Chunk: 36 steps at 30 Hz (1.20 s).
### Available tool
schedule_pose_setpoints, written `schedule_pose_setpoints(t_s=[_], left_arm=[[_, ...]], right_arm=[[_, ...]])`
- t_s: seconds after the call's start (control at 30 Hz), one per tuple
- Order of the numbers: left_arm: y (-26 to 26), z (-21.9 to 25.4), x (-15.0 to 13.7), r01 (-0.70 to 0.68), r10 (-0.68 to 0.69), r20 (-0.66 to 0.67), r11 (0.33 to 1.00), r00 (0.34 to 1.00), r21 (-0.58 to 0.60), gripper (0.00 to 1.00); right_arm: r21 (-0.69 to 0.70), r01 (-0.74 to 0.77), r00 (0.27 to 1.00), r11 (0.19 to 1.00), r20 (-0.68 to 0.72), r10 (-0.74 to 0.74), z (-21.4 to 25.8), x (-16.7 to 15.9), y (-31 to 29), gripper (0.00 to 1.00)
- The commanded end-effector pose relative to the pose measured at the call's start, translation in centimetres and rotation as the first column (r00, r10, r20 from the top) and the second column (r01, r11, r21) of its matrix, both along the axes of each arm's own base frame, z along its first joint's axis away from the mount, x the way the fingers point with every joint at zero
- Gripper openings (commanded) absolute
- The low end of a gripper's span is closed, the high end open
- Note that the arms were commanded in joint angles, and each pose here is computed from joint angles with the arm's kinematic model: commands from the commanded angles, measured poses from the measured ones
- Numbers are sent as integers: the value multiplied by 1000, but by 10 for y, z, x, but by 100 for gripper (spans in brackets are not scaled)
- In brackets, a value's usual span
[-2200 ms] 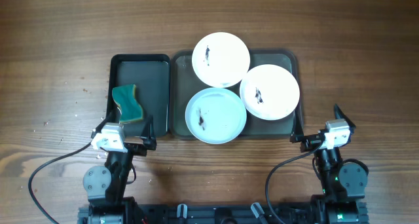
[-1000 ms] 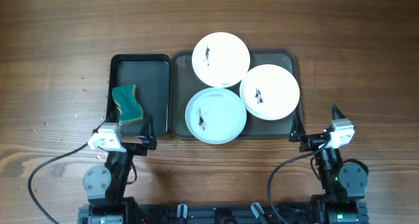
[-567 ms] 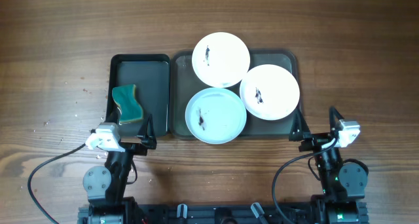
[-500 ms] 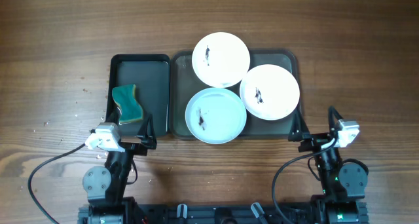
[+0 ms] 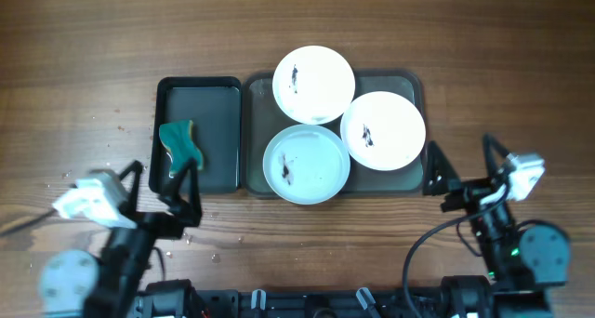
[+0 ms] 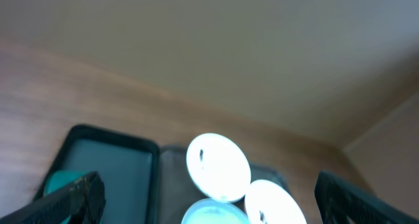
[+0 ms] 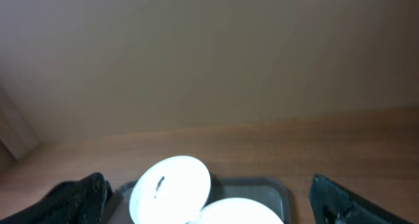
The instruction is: Clean dirty plates on tray and stack at the side
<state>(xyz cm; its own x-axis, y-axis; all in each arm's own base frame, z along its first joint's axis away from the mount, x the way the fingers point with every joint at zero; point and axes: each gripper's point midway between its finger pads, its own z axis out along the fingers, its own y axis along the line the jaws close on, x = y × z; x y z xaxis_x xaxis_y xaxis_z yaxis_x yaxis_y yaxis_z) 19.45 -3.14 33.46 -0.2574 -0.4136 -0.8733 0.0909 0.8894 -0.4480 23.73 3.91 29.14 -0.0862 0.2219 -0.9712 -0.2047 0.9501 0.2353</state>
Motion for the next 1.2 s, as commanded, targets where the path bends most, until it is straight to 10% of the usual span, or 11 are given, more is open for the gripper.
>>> schedule_pose_setpoints(t_s=[0.0,0.23,0.53,0.77,0.87,1.07,1.17], left_arm=[[10,41,12,-27,37,-104,995,994,98,100],[15,25,48,37,27,-536,993,844,108,100],[17,-46,107,66,3,-760,996,650,61,97],[44,-112,125,-11,148,-885,987,442,160,18],[53,-140,130,-60,203,-912,979,356,194,45],[54,-174,140,-42,196,-940,980,280,192,59],[54,-182,142,-38,195,-946,981,259,192,84]], right_arm=[[-82,-40,997,996,-74,34,37,10,6,100],[-154,-134,869,979,-492,41,39,31,7,100],[65,-229,630,971,-751,199,-15,61,35,100],[141,-232,494,962,-835,241,-57,79,45,57],[127,-237,442,963,-869,223,-78,85,49,58],[84,-277,372,957,-909,187,-114,100,64,59],[79,-302,354,950,-916,189,-128,106,73,61]])
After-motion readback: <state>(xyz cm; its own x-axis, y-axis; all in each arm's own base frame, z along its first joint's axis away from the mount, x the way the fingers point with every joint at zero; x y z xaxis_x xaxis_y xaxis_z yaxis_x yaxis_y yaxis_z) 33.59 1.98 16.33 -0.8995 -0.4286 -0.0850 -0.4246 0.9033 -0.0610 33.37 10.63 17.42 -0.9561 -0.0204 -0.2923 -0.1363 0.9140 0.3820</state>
